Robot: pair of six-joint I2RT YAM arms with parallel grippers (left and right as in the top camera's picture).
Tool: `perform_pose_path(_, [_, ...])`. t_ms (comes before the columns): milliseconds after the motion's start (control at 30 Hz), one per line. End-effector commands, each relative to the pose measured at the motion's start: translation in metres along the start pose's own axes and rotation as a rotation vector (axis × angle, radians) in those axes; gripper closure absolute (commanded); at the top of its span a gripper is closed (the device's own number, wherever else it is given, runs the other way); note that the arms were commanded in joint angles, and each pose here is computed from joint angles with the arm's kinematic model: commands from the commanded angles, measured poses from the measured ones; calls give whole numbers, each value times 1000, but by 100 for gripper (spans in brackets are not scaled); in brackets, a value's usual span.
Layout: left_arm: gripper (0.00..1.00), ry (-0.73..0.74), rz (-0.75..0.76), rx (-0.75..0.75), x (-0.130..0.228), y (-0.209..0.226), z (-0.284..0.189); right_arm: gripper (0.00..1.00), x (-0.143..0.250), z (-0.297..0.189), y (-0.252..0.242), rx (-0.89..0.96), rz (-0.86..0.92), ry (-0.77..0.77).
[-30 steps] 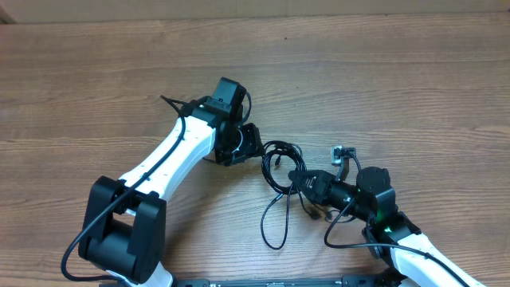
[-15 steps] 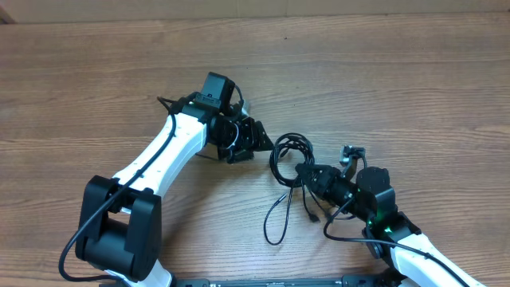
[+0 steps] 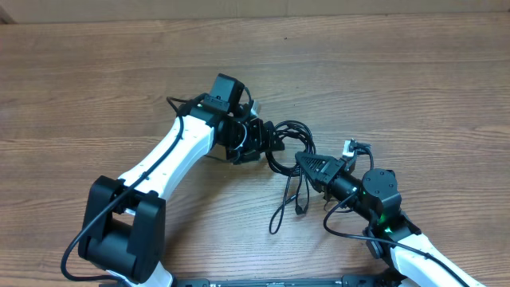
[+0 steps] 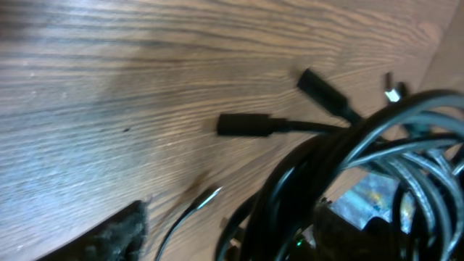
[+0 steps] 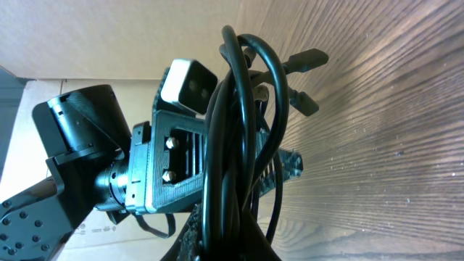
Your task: Untangle cables
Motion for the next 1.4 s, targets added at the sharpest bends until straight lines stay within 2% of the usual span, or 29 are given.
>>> perform_pose_path(0, [47, -6, -4, 0, 0, -11, 6, 94, 4, -1, 8, -28, 30, 19])
perform_pose_path(33, [58, -2, 4, -10, 2, -12, 8, 94, 4, -1, 8, -30, 28, 19])
perform_pose_path(167, [79, 12, 20, -33, 8, -15, 14, 94, 3, -1, 8, -31, 28, 14])
perform_pose_path(267, [83, 18, 24, -31, 10, -17, 15, 94, 1, -1, 9, -32, 25, 1])
perform_pose_path(400, [83, 32, 22, -8, 12, -21, 15, 94, -5, -1, 9, -35, 25, -36])
perform_pose_path(533, [96, 51, 23, 46, 15, -29, 14, 94, -9, -2, 8, -32, 2, -60])
perform_pose_path(700, [96, 32, 26, 18, 11, -24, 14, 94, -9, -2, 3, -12, 10, -61])
perform_pose_path(767, [96, 10, 26, -30, 8, -16, 14, 91, -9, -2, 2, -7, 12, -61])
perform_pose_path(900, [96, -74, 38, -283, -4, 26, 7, 75, -10, -2, -18, 74, 24, -68])
perform_pose_path(1033, [96, -154, 40, -563, -14, 68, -14, 71, -10, -4, -35, 152, -118, -56])
perform_pose_path(1133, [96, -151, 162, -611, -20, 72, -18, 72, -6, -5, -40, 174, -256, -19])
perform_pose_path(1267, [96, -93, 448, -613, -26, 66, -15, 57, 3, -5, -40, 164, -445, 51])
perform_pose_path(1367, [95, -68, 542, -606, -27, 64, -14, 57, 12, -4, -35, 128, -563, 113])
Point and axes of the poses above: each gripper's point midway between its finger pads, its own z axis out along the fingers, its own y axis along the line the jaws close on, x = y × z, the point moved 1 cm from there along -z, back along the fingers, and after that the axes turned 12 degrees about z, right-handed, at the moved point
